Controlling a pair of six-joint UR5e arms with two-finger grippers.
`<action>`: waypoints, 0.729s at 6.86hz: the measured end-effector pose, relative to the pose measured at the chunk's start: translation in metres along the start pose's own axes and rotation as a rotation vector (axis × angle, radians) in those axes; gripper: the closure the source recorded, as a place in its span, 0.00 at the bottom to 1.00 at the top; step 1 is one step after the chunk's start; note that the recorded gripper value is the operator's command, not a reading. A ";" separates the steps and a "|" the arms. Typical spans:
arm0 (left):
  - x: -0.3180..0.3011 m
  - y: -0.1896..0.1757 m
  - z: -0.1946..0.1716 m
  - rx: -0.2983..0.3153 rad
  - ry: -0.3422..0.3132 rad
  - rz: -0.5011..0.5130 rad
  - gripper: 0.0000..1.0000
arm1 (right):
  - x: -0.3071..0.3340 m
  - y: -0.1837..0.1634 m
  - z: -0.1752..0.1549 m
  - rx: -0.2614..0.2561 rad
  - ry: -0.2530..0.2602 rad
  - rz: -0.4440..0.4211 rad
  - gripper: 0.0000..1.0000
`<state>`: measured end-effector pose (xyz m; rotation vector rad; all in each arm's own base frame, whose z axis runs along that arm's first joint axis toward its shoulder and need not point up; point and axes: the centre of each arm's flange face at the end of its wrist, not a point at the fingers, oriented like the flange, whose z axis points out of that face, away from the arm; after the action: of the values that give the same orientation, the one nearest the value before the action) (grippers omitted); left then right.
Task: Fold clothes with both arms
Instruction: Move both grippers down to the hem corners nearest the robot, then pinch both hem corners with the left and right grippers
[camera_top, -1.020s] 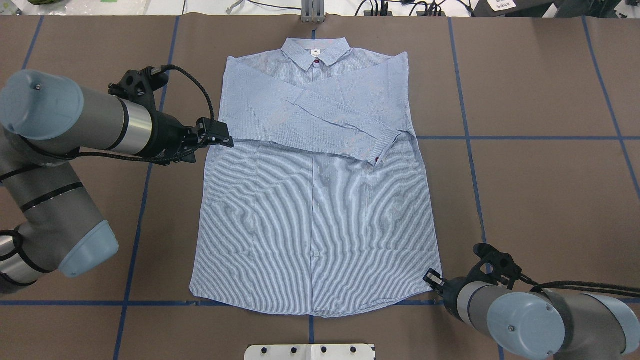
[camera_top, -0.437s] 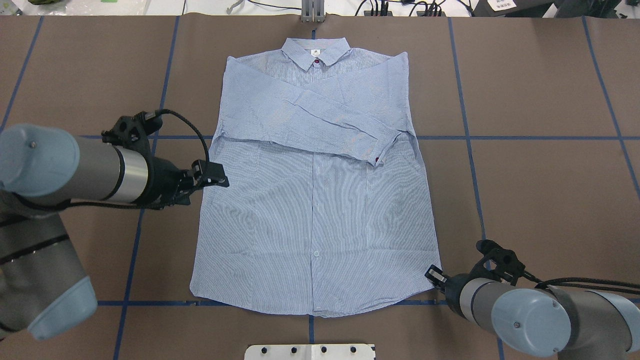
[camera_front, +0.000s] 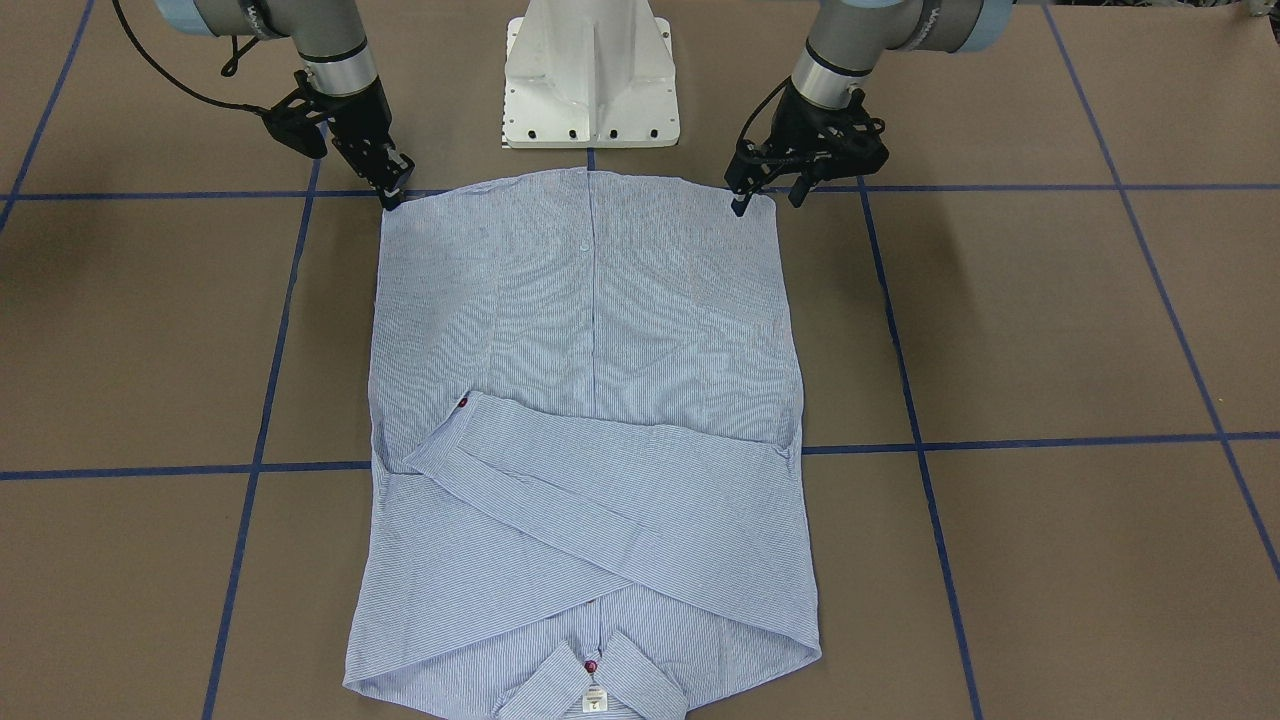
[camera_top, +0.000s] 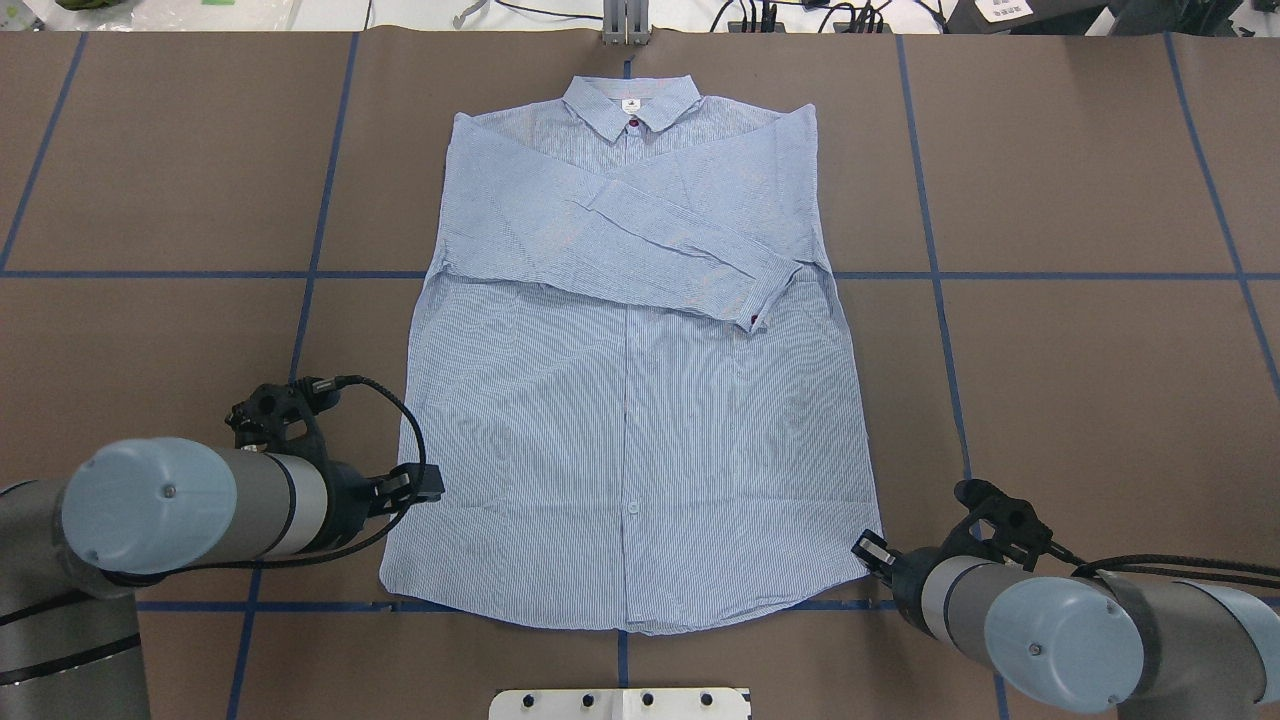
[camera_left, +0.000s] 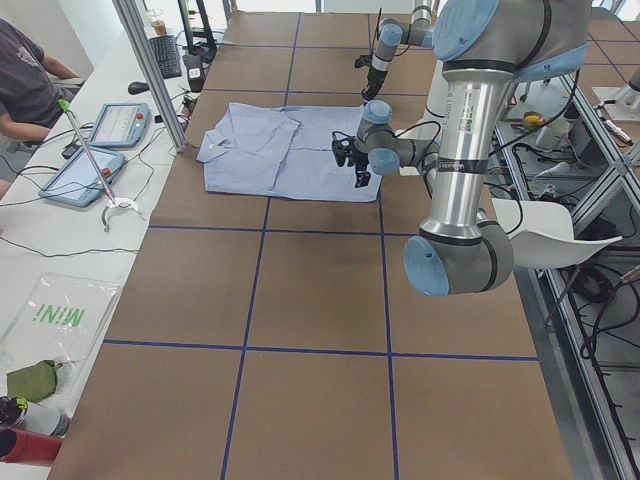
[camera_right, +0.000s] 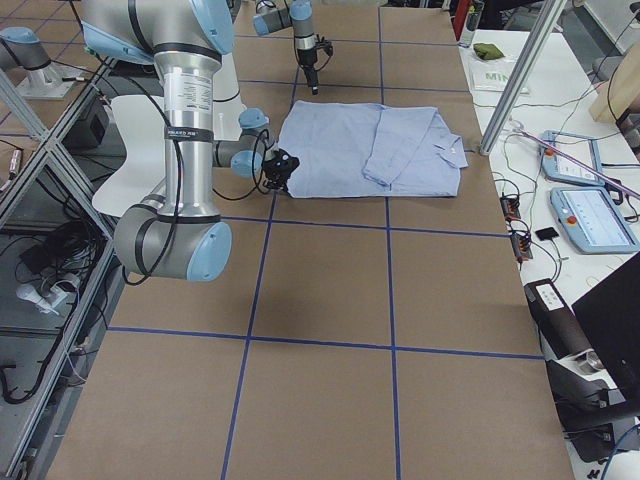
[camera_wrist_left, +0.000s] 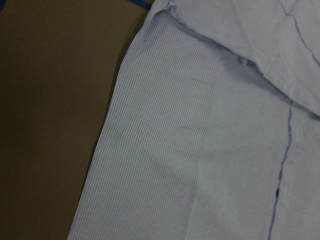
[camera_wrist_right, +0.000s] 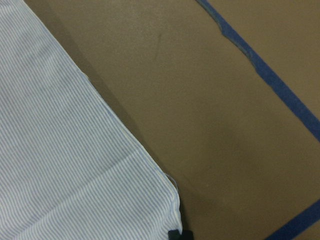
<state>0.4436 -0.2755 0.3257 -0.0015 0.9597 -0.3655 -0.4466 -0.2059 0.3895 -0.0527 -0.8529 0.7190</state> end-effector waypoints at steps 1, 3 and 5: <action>-0.010 0.012 0.009 -0.006 -0.031 0.000 0.18 | -0.001 0.000 0.000 -0.001 -0.001 0.000 1.00; -0.019 0.034 0.025 -0.032 -0.068 -0.005 0.23 | -0.001 0.000 0.000 0.000 -0.002 0.000 1.00; -0.021 0.042 0.032 -0.041 -0.081 -0.013 0.27 | 0.001 -0.001 0.002 0.005 0.001 -0.001 1.00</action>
<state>0.4713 -0.2351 0.3547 -0.0595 0.8876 -0.3550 -0.4470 -0.2064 0.3912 -0.0486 -0.8499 0.7205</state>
